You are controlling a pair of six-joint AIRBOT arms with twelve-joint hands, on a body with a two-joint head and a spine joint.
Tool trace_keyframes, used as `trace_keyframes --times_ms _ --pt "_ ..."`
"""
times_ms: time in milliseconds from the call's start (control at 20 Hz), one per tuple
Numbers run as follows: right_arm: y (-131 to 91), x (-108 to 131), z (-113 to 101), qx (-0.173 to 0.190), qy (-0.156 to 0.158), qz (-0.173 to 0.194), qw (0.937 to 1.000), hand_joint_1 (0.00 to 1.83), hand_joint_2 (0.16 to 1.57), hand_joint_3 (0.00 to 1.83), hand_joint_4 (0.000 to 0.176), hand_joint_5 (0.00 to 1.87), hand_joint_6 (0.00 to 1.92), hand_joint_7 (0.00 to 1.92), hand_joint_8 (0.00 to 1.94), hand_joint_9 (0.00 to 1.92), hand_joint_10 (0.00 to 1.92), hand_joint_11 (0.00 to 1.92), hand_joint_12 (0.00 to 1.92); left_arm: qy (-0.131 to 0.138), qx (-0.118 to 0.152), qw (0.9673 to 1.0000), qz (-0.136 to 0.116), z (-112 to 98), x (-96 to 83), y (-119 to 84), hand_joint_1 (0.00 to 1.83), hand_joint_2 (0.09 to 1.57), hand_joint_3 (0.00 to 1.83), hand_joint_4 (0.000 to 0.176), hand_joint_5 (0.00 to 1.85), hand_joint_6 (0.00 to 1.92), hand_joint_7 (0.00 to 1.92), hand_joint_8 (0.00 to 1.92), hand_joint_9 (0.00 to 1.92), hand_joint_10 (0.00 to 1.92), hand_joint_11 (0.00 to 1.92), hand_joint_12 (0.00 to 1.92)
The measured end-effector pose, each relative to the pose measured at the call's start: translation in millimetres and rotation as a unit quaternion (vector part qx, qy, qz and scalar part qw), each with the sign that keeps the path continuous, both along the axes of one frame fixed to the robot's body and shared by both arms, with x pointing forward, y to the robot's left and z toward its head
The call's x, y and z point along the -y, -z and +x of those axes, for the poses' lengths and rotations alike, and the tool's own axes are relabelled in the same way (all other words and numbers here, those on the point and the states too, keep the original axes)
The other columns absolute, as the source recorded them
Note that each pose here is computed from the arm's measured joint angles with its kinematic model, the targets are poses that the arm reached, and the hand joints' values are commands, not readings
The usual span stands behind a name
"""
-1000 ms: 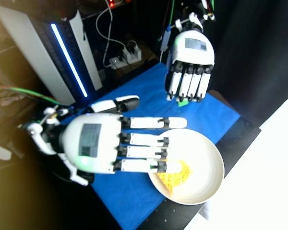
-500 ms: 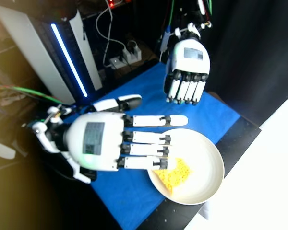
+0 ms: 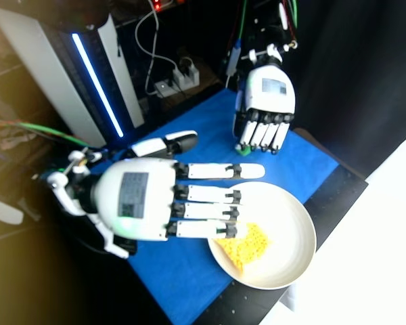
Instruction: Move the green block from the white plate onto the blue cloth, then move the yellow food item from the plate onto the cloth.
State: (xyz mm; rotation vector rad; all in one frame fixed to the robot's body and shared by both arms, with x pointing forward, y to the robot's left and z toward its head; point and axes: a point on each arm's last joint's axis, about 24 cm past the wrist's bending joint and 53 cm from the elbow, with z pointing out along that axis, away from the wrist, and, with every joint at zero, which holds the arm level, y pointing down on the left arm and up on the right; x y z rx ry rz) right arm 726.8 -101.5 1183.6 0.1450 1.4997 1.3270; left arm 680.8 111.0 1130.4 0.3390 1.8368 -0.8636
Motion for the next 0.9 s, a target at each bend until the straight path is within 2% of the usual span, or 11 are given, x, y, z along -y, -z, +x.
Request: trace_keyframes --times_ms 50,100,250,350,450,500,600,650,700,800,900 --pt "0 0 0 0.000 0.000 0.000 1.0000 0.36 0.88 0.01 0.100 0.19 0.00 0.23 0.00 0.31 0.00 0.00 1.05 0.000 0.000 1.0000 0.000 0 0.0 0 1.28 1.06 0.00 0.000 1.15 0.43 1.11 1.01 1.17 0.46 0.70 1.18" --pt "0 0 0 0.000 0.000 0.000 1.0000 0.37 0.88 0.00 0.104 0.19 0.00 0.25 0.01 0.31 0.00 0.00 1.05 0.000 0.000 1.0000 0.000 0 0.1 0 1.37 1.08 0.00 0.000 1.07 0.54 1.07 0.92 1.03 1.00 0.75 1.12" --pt "0 0 0 0.000 0.000 0.000 1.0000 0.39 0.87 0.00 0.103 0.20 0.00 0.20 0.00 0.27 0.00 0.00 0.99 0.000 0.001 1.0000 -0.002 1 0.3 -1 1.38 1.09 0.00 0.000 0.99 0.68 1.03 0.97 0.98 1.15 0.78 1.03" --pt "0 -1 0 0.000 0.000 0.001 1.0000 0.40 0.87 0.00 0.093 0.18 0.00 0.20 0.00 0.27 0.00 0.00 0.97 -0.001 -0.001 1.0000 -0.004 2 1.5 0 1.28 1.05 0.00 0.000 1.15 0.49 1.14 0.92 1.13 0.51 0.73 1.03" --pt "0 -1 0 0.000 0.000 0.001 1.0000 0.37 0.87 0.00 0.091 0.19 0.00 0.25 0.01 0.29 0.01 0.00 0.99 0.002 0.000 1.0000 -0.006 1 3.2 -1 1.29 1.06 0.00 0.000 1.10 0.55 1.15 0.92 1.23 0.37 0.80 1.14" --pt "0 0 0 0.000 0.000 0.000 1.0000 0.37 0.87 0.00 0.091 0.19 0.00 0.27 0.01 0.30 0.00 0.00 0.91 0.002 0.000 1.0000 -0.008 1 3.5 -1 1.38 1.04 0.00 0.000 1.20 0.29 1.15 0.78 1.13 0.90 0.81 1.15" --pt "0 -1 0 0.000 0.000 0.001 1.0000 0.39 0.86 0.00 0.074 0.20 0.00 0.28 0.00 0.31 0.00 0.00 0.93 -0.001 0.002 0.9998 -0.018 3 2.3 -5 1.39 1.08 0.00 0.000 0.99 0.79 1.05 0.85 1.01 1.10 0.86 0.94" --pt "0 -1 0 0.000 0.000 0.001 1.0000 0.39 0.84 0.00 0.077 0.20 0.00 0.28 0.00 0.31 0.00 0.00 0.92 -0.003 0.002 0.9997 -0.022 4 0.8 -7 1.25 1.12 0.01 0.000 0.96 1.00 0.95 1.01 0.86 0.68 0.75 0.97" --pt "0 0 0 0.000 0.000 0.000 1.0000 0.43 0.82 0.00 0.095 0.21 0.00 0.29 0.00 0.30 0.00 0.00 0.94 -0.007 0.002 0.9995 -0.030 6 -1.6 -9 1.17 1.13 0.00 0.000 0.93 1.05 0.83 0.51 0.77 0.43 0.53 1.06" --pt "1 5 6 0.006 0.006 -0.008 0.9999 0.51 0.88 0.00 0.077 0.18 0.00 0.30 0.00 0.30 0.01 0.02 0.88 -0.014 0.005 0.9989 -0.044 10 -6.3 -16 1.03 1.00 0.00 0.014 0.65 0.04 0.75 0.03 0.69 0.08 0.22 1.12" --pt "3 8 11 0.006 0.012 -0.013 0.9998 0.52 0.85 0.00 0.082 0.20 0.00 0.32 0.00 0.32 0.00 0.00 1.00 -0.023 0.006 0.9982 -0.056 14 -11.2 -20 0.95 0.96 0.00 0.016 0.55 0.01 0.72 0.01 0.69 0.04 0.20 1.09"
